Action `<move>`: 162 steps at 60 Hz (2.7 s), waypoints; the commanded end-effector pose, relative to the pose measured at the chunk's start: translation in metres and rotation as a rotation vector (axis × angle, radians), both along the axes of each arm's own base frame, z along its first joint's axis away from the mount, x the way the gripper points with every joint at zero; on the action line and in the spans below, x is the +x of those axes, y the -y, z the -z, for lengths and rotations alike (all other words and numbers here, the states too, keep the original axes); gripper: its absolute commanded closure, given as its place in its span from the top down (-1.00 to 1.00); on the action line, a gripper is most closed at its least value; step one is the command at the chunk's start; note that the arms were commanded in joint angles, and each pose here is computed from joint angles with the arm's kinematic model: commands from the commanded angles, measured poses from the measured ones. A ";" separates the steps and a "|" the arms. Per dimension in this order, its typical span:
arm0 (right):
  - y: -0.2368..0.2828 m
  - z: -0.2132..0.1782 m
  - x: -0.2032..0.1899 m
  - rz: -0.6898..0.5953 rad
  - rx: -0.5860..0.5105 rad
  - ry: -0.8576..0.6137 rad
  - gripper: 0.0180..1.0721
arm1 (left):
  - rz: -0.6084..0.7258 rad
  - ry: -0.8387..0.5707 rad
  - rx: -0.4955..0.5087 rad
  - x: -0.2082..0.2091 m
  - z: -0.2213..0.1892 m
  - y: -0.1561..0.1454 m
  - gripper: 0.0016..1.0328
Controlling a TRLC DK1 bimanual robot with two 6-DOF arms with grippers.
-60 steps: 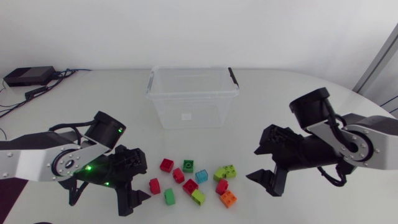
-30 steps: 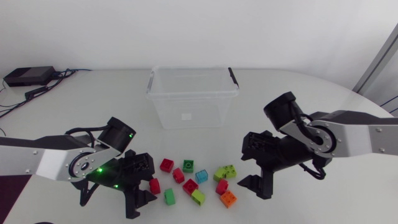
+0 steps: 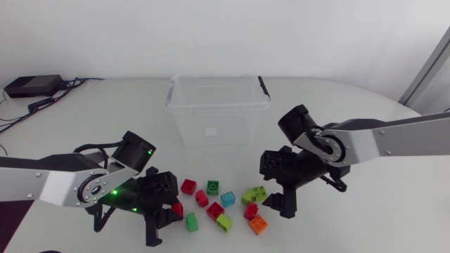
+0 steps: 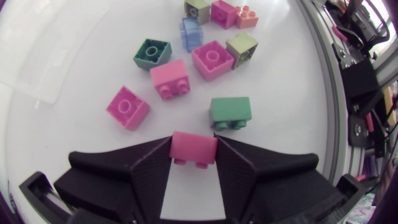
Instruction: Pick up the duplo bricks and place them in the container
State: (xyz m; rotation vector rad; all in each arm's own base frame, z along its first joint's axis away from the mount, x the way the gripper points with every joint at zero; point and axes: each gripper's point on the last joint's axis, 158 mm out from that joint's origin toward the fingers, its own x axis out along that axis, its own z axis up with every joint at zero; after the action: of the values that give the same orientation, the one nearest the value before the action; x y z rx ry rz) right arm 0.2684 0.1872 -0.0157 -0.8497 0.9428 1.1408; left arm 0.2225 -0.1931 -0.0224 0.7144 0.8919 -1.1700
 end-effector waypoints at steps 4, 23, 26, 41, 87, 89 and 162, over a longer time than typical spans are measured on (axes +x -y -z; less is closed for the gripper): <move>-0.007 0.014 0.003 -0.054 -0.037 0.002 0.54 | 0.042 0.010 0.000 -0.009 -0.003 -0.002 -0.33; -0.014 0.021 0.008 -0.076 -0.067 0.013 -0.49 | -0.003 0.144 -0.061 0.020 -0.069 -0.004 -0.33; -0.013 0.020 0.008 -0.074 -0.071 0.011 -0.50 | -0.016 0.165 -0.070 0.028 -0.081 -0.004 -0.33; -0.009 -0.014 0.014 -0.045 -0.058 0.068 -0.51 | -0.154 0.288 -0.236 0.092 -0.149 -0.003 -0.33; -0.040 -0.143 0.074 0.108 0.117 0.289 -0.51 | -0.502 0.447 -0.451 0.279 -0.203 0.007 -0.22; -0.041 -0.147 0.078 0.122 0.127 0.294 -0.51 | -0.507 0.453 -0.455 0.284 -0.202 0.010 -0.22; -0.069 -0.188 0.264 0.400 0.267 0.496 0.89 | 0.127 0.343 -0.186 0.077 -0.094 -0.005 0.90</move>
State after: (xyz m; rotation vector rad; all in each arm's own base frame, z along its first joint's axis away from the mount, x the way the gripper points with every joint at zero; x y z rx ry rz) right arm 0.5254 0.2583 0.1584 -0.6663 0.5284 0.6713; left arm 0.3117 -0.1837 0.0954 0.7549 0.4286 -1.1030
